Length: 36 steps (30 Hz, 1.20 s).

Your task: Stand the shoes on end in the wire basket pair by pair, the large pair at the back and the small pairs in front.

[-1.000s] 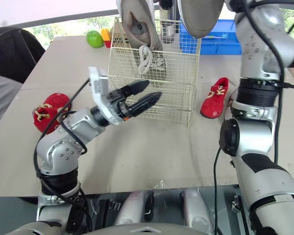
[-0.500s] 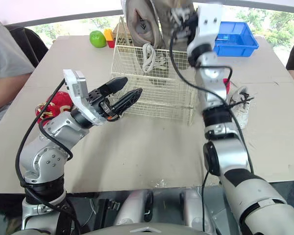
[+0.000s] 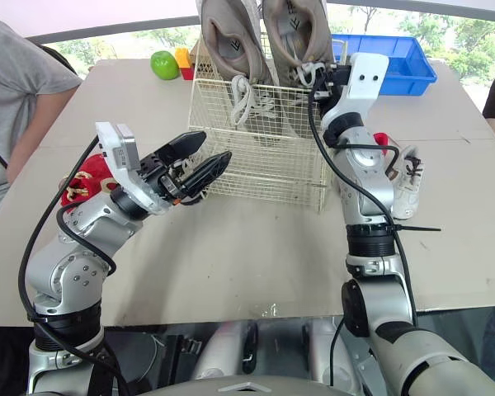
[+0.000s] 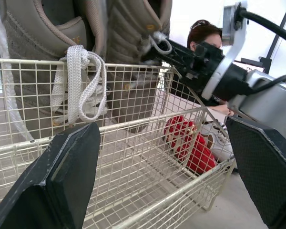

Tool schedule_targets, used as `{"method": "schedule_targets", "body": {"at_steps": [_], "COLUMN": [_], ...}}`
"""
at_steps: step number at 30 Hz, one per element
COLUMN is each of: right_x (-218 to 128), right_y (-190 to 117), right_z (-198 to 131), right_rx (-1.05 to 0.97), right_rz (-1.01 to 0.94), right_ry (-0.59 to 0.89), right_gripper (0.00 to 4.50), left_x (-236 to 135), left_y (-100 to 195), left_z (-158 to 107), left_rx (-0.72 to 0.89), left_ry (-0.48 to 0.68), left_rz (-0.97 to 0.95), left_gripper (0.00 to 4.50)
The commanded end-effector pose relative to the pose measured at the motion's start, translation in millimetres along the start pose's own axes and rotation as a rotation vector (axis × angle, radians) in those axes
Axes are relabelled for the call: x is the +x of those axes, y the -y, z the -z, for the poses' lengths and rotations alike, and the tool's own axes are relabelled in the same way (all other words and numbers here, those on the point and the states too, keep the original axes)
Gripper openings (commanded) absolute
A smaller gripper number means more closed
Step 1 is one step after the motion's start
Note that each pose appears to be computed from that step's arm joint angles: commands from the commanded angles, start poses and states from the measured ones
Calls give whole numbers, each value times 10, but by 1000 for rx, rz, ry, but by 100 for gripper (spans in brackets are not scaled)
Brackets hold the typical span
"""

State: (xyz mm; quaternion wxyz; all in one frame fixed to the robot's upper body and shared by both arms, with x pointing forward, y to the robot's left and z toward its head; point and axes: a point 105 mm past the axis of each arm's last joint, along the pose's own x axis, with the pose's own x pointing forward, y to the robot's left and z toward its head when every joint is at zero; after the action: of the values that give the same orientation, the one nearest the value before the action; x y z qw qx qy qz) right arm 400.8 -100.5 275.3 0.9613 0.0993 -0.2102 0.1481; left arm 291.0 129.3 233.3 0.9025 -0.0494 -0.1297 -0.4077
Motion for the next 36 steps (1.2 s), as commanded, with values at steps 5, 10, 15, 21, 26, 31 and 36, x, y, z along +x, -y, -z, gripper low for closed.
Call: {"method": "schedule_targets", "body": {"at_steps": [5,10,15,21,26,31,36], "right_x": [-318,-919,-1325,-1472,-1477,-1467,-1454], "right_y": [61,-333,-468,-506,-513,-509,-486], "right_z": [-257,-373,-335,-278,-255,-228,-192], "right_rx": [-165,-314,-313,-343,-358,-355,-346], "right_rz": [-183,-683,-904,-905,-873,-855,-849], "right_ry": [-45,-146,-265,-294,-298,-306,-314], "right_gripper": [428,428,428,428,428,432,432], "left_x": [-122,-530,-726,-702,-720,-697,-780], "left_y": [-180,-601,-669,-648,-784,-822,-783], "left_z": [-47,103,329,665,829,901,798], "left_rx": [7,13,22,15,57,73,77], "left_ry": [-4,-119,-266,-375,-422,-423,-361], "left_rz": [-94,-385,-484,-507,-577,-578,-578], "left_gripper": [450,450,450,450,450,271,62]}}
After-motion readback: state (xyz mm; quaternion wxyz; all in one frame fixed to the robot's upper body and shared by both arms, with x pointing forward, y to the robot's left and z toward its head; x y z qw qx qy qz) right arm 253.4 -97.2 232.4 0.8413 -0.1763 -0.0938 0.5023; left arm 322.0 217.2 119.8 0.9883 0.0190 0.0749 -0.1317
